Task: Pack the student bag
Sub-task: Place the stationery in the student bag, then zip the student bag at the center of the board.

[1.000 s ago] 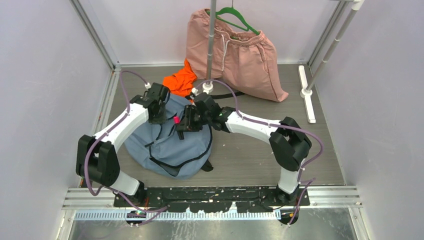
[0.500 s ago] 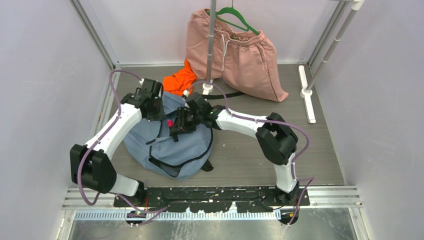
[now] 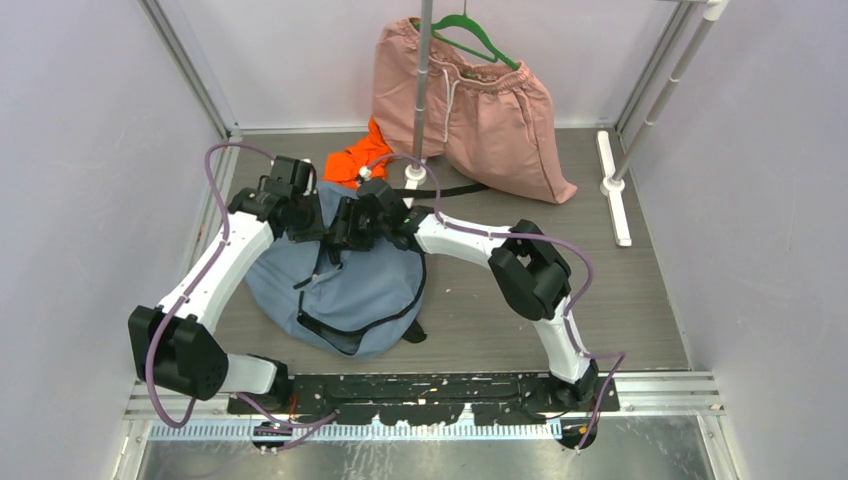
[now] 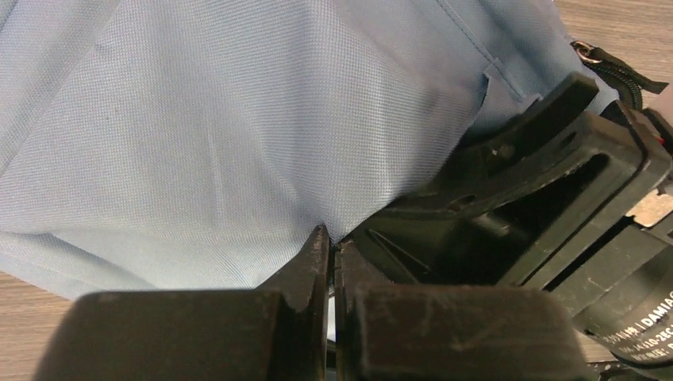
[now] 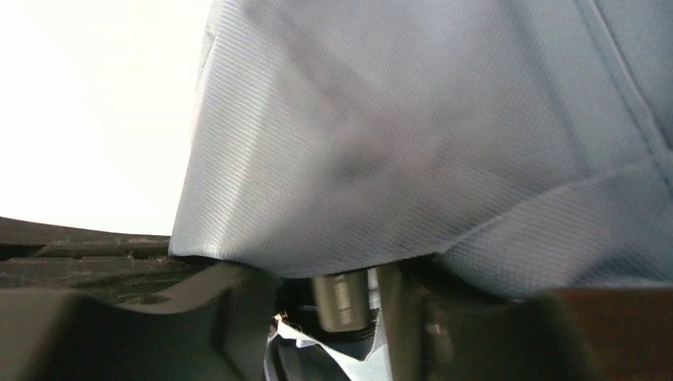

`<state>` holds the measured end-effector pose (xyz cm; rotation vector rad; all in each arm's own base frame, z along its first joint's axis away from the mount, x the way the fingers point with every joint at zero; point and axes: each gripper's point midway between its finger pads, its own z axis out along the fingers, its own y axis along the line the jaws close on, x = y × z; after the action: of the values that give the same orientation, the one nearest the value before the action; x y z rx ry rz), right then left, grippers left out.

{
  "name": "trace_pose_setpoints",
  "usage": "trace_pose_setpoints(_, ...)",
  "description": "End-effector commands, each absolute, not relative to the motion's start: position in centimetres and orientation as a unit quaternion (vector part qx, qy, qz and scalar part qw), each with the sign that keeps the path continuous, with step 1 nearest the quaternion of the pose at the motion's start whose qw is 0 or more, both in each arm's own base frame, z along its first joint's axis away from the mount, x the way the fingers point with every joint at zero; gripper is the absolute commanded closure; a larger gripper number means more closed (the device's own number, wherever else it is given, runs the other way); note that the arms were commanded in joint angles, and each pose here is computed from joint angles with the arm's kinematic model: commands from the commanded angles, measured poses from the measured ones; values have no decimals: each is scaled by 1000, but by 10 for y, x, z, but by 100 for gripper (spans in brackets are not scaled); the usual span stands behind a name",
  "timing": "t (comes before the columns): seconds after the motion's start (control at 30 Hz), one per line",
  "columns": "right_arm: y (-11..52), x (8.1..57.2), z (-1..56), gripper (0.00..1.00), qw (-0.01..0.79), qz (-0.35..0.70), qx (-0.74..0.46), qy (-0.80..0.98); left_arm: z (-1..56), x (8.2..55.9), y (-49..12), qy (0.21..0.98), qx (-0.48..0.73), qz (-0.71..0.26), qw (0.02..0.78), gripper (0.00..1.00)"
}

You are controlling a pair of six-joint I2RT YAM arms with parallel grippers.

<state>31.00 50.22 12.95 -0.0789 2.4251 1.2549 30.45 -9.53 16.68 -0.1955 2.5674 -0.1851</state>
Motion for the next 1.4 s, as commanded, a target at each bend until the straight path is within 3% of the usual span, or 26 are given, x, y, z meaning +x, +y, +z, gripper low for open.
trace_pose_setpoints(0.0, 518, 334, 178, 34, 265, 502, -11, 823, 182, 300, -104, 948, -74, -106, 292, 100)
trace_pose_setpoints(0.13, 505, 323, 189, 25, 273, 508, -18, 817, 184, 301, -101, 946, -78, -107, 295, 100)
trace_pose_setpoints(0.3, 484, 305, 199, 29, 279, 509, -36, 814, 187, 303, -105, 944, -78, -121, 296, 100)
trace_pose_setpoints(0.4, 473, 297, 203, 46, 284, 504, -45, 814, 187, 303, -106, 944, -78, -126, 295, 100)
trace_pose_setpoints(0.57, 446, 289, 206, 86, 308, 477, -50, 822, 188, 302, -113, 943, -66, -146, 292, 100)
trace_pose_setpoints(0.67, 429, 294, 204, 99, 324, 449, -49, 831, 187, 298, -125, 942, -47, -179, 279, 100)
trace_pose_setpoints(0.83, 403, 302, 202, 99, 335, 418, -46, 843, 175, 286, -157, 940, 2, -254, 226, 100)
trace_pose_setpoints(0.87, 400, 302, 203, 99, 336, 415, -51, 844, 170, 283, -160, 943, 8, -255, 213, 93)
trace_pose_setpoints(0.97, 390, 300, 199, 97, 338, 395, -61, 852, 163, 275, -157, 953, 11, -238, 188, 56)
trace_pose_setpoints(1.03, 387, 296, 193, 89, 332, 387, -68, 857, 167, 276, -146, 956, -1, -211, 205, 44)
trace_pose_setpoints(1.2, 390, 286, 181, 70, 309, 383, -83, 866, 181, 272, -106, 952, -84, -161, 248, 52)
trace_pose_setpoints(1.37, 392, 287, 175, 65, 310, 368, -90, 872, 172, 245, -77, 954, -143, -123, 235, 59)
